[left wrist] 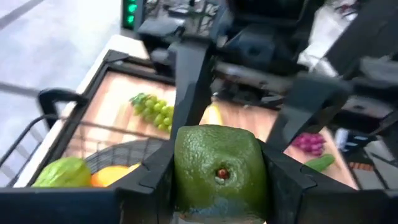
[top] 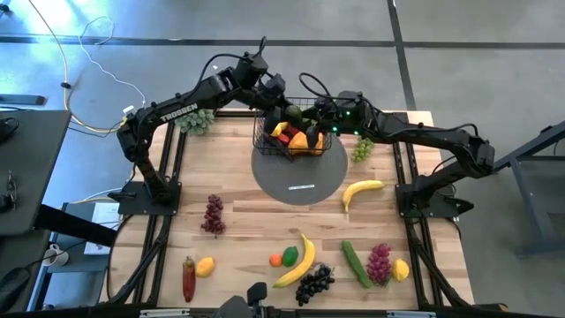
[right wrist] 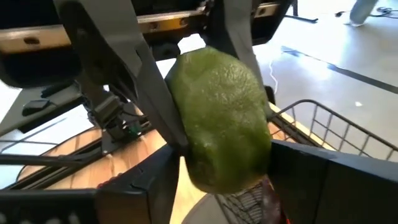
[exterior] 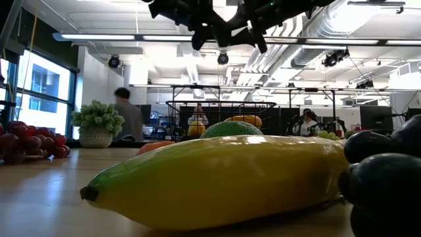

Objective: Build produce basket
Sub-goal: Put the lime into the wire basket

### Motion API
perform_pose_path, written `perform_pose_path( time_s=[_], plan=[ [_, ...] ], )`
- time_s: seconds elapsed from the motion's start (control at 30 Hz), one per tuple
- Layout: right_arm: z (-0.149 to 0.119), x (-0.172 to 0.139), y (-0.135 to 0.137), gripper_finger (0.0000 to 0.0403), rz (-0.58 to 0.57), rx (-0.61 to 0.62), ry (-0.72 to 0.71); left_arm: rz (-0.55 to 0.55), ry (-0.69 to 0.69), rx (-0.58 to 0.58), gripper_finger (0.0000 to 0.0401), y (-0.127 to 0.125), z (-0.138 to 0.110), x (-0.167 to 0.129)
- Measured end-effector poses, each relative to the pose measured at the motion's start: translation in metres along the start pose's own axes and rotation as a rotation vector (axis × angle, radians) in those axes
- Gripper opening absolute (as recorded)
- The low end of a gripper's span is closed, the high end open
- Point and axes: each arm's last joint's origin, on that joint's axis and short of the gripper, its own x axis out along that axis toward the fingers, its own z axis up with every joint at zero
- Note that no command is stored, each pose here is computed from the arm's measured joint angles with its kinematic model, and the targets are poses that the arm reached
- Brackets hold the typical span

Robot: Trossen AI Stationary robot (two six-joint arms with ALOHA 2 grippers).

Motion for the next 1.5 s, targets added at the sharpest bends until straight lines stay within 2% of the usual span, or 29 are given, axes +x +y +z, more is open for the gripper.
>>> perform_pose_path(
  time_s=[0.27,0.43,0.53,0.73,0.87,1.1,1.5],
  plan=[
    [0.003,-0.001,-0.013,0.0266,-0.074,0.057,-0.018,0.242,0.114,0.054,0.0156,0.012,-0.011,-0.004],
    [0.005,-0.003,-0.027,0.0272,-0.129,0.078,-0.019,0.476,0.232,0.106,0.0156,0.028,-0.019,-0.012],
    [0.006,-0.004,-0.032,0.0272,-0.143,0.081,-0.02,0.543,0.278,0.108,0.0155,0.043,-0.025,-0.013],
    [0.008,-0.005,-0.039,0.0273,-0.205,0.081,-0.038,0.571,0.342,0.053,0.0165,0.074,-0.041,-0.006],
    [0.009,-0.006,-0.043,0.0273,-0.221,0.084,-0.042,0.553,0.375,0.024,0.0176,0.085,-0.051,0.001],
    [0.009,-0.007,-0.048,0.0273,-0.24,0.095,-0.034,0.545,0.431,0.048,0.0175,0.096,-0.062,0.013],
    [0.009,-0.007,-0.049,0.0273,-0.241,0.096,-0.029,0.511,0.515,0.006,0.0199,0.105,-0.081,0.032]
  ],
)
